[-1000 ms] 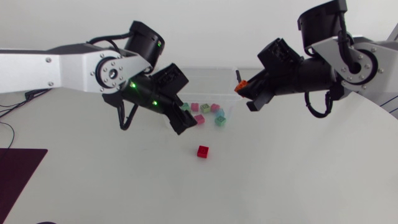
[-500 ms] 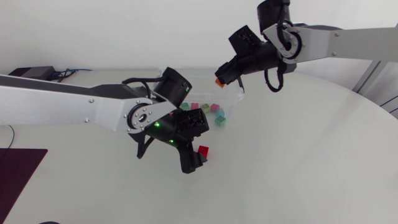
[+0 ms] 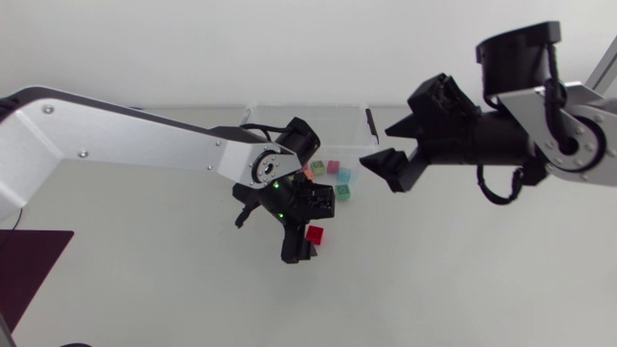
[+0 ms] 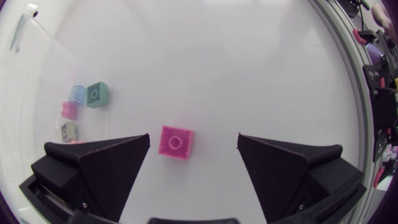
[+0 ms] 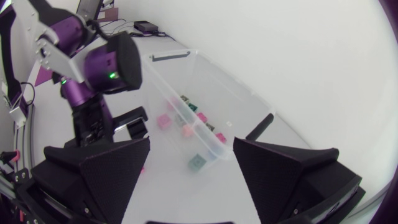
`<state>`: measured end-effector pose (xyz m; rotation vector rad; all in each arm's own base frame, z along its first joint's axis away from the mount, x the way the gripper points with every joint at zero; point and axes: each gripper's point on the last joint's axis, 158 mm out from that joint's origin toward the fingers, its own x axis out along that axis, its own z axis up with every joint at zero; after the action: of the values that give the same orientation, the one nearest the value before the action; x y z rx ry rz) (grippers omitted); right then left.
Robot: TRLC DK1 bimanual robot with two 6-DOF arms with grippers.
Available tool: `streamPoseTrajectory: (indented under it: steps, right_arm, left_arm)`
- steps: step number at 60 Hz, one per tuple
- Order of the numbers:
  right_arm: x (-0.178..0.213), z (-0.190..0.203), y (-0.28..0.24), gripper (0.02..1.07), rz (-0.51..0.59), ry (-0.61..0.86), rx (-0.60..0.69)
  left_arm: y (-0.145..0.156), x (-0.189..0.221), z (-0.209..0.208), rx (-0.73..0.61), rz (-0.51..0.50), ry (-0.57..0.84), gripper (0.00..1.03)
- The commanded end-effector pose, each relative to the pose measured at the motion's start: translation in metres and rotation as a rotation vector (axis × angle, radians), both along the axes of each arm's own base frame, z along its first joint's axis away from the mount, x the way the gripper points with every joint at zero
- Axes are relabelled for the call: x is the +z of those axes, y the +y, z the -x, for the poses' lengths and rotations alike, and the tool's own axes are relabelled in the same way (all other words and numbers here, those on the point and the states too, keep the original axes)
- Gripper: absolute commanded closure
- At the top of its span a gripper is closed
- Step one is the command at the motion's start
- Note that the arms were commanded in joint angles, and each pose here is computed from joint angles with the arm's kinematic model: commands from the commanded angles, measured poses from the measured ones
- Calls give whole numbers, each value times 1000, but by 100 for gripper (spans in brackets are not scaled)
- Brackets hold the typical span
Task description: Pick up the duplo bricks and place them in the container
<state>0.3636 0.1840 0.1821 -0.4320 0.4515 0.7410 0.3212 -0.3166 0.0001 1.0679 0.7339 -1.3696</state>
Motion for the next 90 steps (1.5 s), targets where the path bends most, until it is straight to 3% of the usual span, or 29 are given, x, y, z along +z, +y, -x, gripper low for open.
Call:
streamPoseTrajectory:
  steps: [1,14,28,51,60,64,67,68,83,90]
  right_arm:
    - [-16,22,-15,9,19,24,10]
    - [-40,59,-42,9,34,54,6]
    - [-60,93,-55,9,14,70,-12]
    - [-62,124,-78,9,8,54,-78]
    - [-61,125,-81,9,13,50,-83]
    - [-60,125,-81,9,13,46,-83]
    - [-60,125,-81,9,13,46,-83]
    - [-60,125,-81,9,13,46,-83]
    - [-54,124,-86,9,17,21,-98]
    - [-54,123,-94,9,19,7,-124]
  left_arm:
    - [-4,-4,-10,-47,-20,-8,5]
    - [8,-21,-20,-95,-141,52,6]
    - [11,-31,-24,-108,-190,78,8]
    - [10,-38,-12,-112,-280,178,30]
    - [13,-49,-10,-92,-322,192,46]
    - [14,-51,-9,-82,-331,196,60]
    - [14,-50,-10,-76,-328,191,76]
    - [14,-50,-9,-74,-326,192,77]
    - [17,-9,-1,-43,-274,136,78]
    - [12,45,9,-27,-178,85,78]
